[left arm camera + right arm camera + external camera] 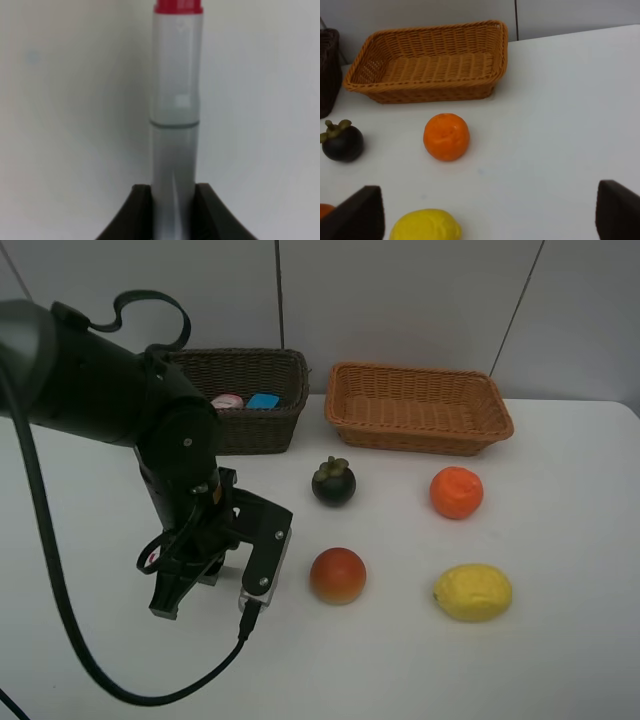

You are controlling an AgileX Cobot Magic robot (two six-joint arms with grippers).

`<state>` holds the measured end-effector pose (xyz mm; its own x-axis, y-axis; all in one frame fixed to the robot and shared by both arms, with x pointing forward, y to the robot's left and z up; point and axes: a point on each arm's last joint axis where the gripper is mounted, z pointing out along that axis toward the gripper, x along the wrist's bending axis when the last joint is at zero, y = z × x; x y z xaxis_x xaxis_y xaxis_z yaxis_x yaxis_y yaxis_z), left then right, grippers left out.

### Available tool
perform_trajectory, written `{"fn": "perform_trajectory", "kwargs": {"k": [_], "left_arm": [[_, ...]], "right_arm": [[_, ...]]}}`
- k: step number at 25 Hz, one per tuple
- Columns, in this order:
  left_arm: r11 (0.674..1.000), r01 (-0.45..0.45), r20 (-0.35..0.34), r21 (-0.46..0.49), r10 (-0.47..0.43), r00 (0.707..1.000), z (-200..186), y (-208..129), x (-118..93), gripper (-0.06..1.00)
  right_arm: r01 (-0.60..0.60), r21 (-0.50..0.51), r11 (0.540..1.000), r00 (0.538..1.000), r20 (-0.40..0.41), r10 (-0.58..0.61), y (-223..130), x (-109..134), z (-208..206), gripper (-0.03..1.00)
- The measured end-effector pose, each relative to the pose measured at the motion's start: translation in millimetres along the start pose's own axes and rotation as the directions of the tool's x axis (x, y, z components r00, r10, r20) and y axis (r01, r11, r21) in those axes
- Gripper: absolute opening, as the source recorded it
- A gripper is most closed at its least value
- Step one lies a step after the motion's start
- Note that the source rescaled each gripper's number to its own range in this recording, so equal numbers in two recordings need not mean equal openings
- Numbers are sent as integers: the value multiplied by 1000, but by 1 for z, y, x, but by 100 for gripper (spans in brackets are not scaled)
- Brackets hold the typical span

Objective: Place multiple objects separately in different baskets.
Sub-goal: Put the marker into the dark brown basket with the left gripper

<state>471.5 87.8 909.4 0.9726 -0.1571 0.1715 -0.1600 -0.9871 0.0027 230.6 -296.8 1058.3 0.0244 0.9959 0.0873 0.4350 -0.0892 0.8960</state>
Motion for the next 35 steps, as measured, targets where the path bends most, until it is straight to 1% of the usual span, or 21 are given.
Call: {"fn": "perform_trajectory", "kwargs": {"k": [3,5,7,10,11,13,14,16,18,19,20,21,22,24,25,27,28,29,30,32,35], "left_arm": [[988,140,-94,-61,-145,985,-23,7,20,0],[958,252,-149,-135,-271,951,-37,8,37,0],[905,355,-199,-233,-402,894,-51,3,58,0],[777,493,-240,-391,-603,761,-63,-19,91,0],[713,532,-243,-458,-675,696,-66,-30,102,0],[554,584,-217,-593,-809,546,-71,-55,122,0],[452,586,-180,-673,-868,463,-73,-64,132,0],[226,564,-64,-794,-954,293,-75,-87,150,0],[49,508,54,-860,-981,185,-70,-101,167,0],[-12,492,99,-870,-984,150,-66,-106,174,0],[-48,477,126,-878,-983,132,-60,-108,182,0],[-67,473,142,-879,-982,125,-52,-108,190,0],[-67,477,143,-876,-982,124,-42,-107,196,0],[-39,483,123,-875,-982,143,-28,-103,210,5],[-14,498,103,-867,-983,152,-21,-102,216,14],[16,535,80,-845,-985,155,-12,-99,224,46],[24,556,72,-831,-986,150,-10,-100,229,67],[32,578,64,-815,-987,145,-8,-99,231,82],[36,588,58,-808,-988,141,-10,-100,234,89],[50,612,41,-789,-990,134,-16,-101,238,97],[49,644,32,-764,-993,113,-28,-102,242,100]], "right_arm": [[0,0,1000,1000,0,0,0,0,0,99],[0,0,1000,1000,0,0,0,0,0,99],[0,0,1000,1000,0,0,0,0,0,99],[0,0,1000,1000,0,0,0,0,0,99],[0,0,1000,1000,0,0,0,0,0,99],[0,0,1000,1000,0,0,0,0,0,99],[0,0,1000,1000,0,0,0,0,0,99],[0,0,1000,1000,0,0,0,0,0,99],[0,0,1000,1000,0,0,0,0,0,99],[0,0,1000,1000,0,0,0,0,0,99],[0,0,1000,1000,0,0,0,0,0,99],[0,0,1000,1000,0,0,0,0,0,99],[0,0,1000,1000,0,0,0,0,0,99],[0,0,1000,1000,0,0,0,0,0,99],[0,0,1000,1000,0,0,0,0,0,99],[0,0,1000,1000,0,0,0,0,0,99],[0,0,1000,1000,0,0,0,0,0,99],[0,0,1000,1000,0,0,0,0,0,99],[0,0,1000,1000,0,0,0,0,0,99],[0,0,1000,1000,0,0,0,0,0,99],[0,0,1000,1000,0,0,0,0,0,99]]}}
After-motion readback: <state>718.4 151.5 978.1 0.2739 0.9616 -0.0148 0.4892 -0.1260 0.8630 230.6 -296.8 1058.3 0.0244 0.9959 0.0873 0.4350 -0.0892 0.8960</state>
